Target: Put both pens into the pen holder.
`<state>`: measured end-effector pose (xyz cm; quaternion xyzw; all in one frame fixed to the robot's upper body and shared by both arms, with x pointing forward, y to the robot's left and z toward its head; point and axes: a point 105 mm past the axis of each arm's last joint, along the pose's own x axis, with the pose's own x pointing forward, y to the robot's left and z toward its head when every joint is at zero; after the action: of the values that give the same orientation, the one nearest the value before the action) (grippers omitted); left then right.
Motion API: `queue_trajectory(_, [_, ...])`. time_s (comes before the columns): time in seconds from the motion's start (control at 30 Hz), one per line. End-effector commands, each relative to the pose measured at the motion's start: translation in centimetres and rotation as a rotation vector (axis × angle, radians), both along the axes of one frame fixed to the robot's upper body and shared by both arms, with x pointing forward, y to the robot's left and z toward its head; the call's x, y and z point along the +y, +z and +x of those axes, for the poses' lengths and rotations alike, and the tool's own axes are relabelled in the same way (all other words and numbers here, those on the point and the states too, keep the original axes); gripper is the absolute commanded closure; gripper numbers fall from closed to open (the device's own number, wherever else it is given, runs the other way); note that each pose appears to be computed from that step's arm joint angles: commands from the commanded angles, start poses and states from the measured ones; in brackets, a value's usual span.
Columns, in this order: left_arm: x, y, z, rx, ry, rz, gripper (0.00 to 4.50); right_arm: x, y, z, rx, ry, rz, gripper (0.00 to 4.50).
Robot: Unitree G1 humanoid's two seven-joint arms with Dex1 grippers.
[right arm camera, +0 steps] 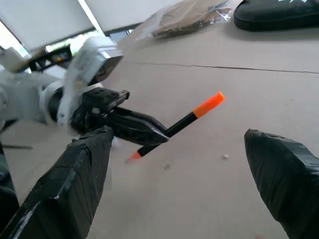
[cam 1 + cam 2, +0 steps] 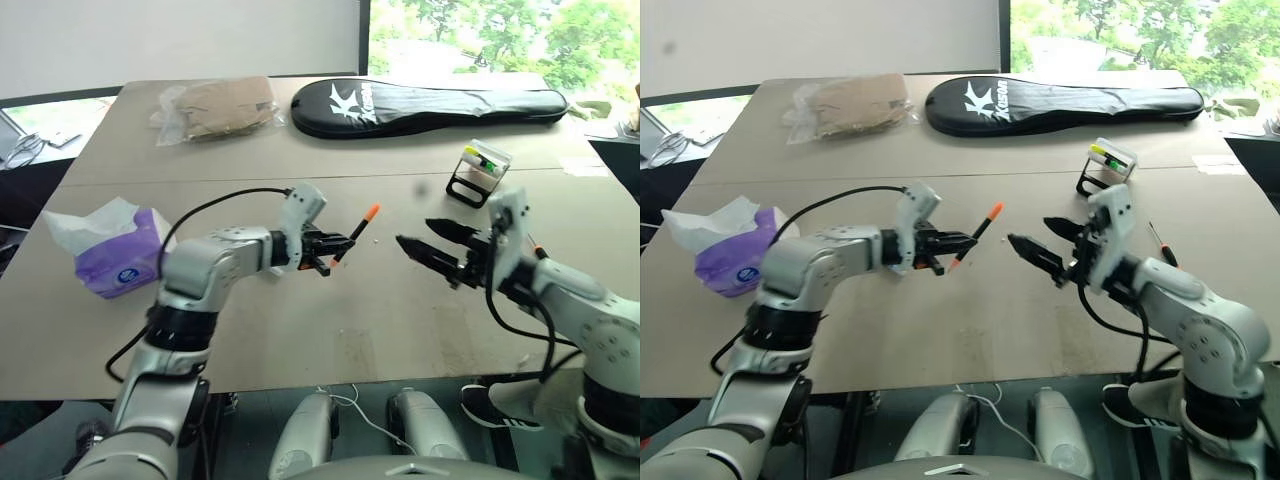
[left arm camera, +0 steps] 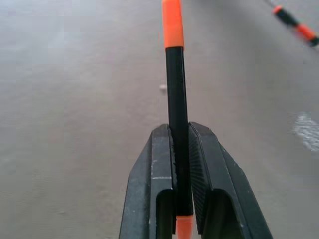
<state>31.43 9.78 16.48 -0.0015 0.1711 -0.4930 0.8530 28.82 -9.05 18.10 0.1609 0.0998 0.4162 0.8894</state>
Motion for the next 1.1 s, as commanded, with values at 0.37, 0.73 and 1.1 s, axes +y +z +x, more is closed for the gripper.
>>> queue_trajectory(0.37, [-1.9, 2.5, -4.8, -0.202, -0.175, -0.059, 4.50, 3.7, 2.9, 0.0, 0.122, 0.229, 0.148, 1.87])
queue_trajectory(0.73, [-1.5, 4.5, -4.5, -0.206, -0.160, -0.199, 3.27, 2.7, 3.6, 0.3, 0.074, 0.161, 0.135, 4.41])
queue_trajectory(1.1, [-1.1, 5.0, -2.6, -0.415, 0.001, -0.098, 2.33, -10.4, 11.2, 7.0, -0.515, -0.561, -0.386, 4.41])
